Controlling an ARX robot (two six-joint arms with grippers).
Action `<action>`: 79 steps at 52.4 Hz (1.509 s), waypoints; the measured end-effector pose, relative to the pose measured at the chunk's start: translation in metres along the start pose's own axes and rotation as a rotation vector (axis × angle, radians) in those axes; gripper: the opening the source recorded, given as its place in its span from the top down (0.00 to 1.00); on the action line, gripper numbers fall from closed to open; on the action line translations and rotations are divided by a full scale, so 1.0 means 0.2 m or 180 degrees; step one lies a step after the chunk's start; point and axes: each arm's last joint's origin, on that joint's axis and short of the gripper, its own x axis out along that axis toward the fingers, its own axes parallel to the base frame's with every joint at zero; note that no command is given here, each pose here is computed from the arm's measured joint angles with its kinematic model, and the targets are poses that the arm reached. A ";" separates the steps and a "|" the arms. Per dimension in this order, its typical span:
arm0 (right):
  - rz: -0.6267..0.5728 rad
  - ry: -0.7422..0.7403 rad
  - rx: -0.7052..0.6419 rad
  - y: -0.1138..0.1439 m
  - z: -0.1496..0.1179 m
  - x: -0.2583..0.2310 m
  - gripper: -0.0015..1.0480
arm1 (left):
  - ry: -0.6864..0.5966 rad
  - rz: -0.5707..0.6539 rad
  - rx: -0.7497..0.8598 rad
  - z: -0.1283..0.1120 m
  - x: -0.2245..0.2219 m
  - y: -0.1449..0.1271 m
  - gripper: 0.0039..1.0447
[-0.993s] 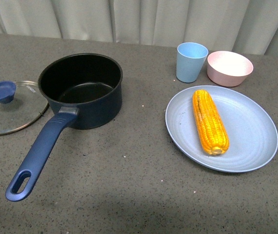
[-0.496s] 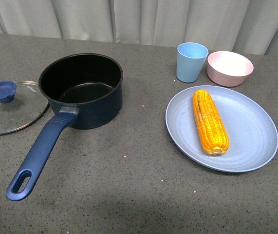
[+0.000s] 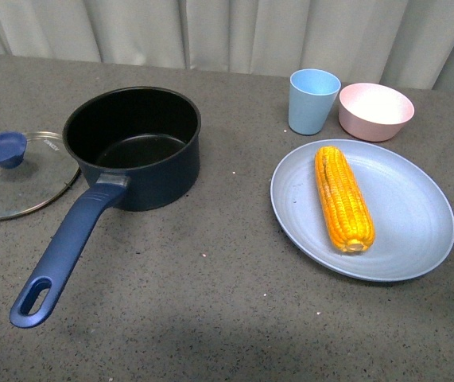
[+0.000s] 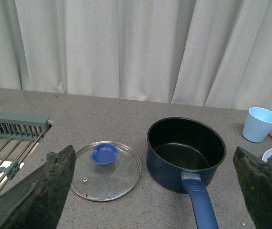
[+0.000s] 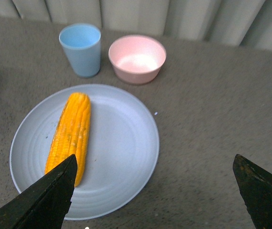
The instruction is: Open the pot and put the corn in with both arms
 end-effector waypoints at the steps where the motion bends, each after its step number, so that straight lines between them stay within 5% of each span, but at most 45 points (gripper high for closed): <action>1: 0.0015 0.0085 0.0024 0.01 0.00 0.04 0.09 | 0.0001 -0.0001 0.0000 0.00 0.00 0.00 0.06; 14: 0.0187 0.0965 0.0319 0.20 -0.02 0.45 0.09 | 0.0000 -0.0001 -0.0001 0.00 0.00 0.00 0.06; 48: 0.0243 0.1662 0.0320 0.41 -0.16 0.82 0.09 | 0.0000 -0.0001 0.0000 0.00 0.00 0.00 0.06; 62: 0.0368 0.1711 0.0387 0.41 -0.16 0.83 0.53 | 0.0000 0.0000 -0.0001 0.00 0.00 0.00 0.06; 79: 0.0645 0.1591 0.0615 0.38 -0.09 0.79 0.77 | 0.0000 0.0000 -0.0001 0.00 0.00 0.00 0.06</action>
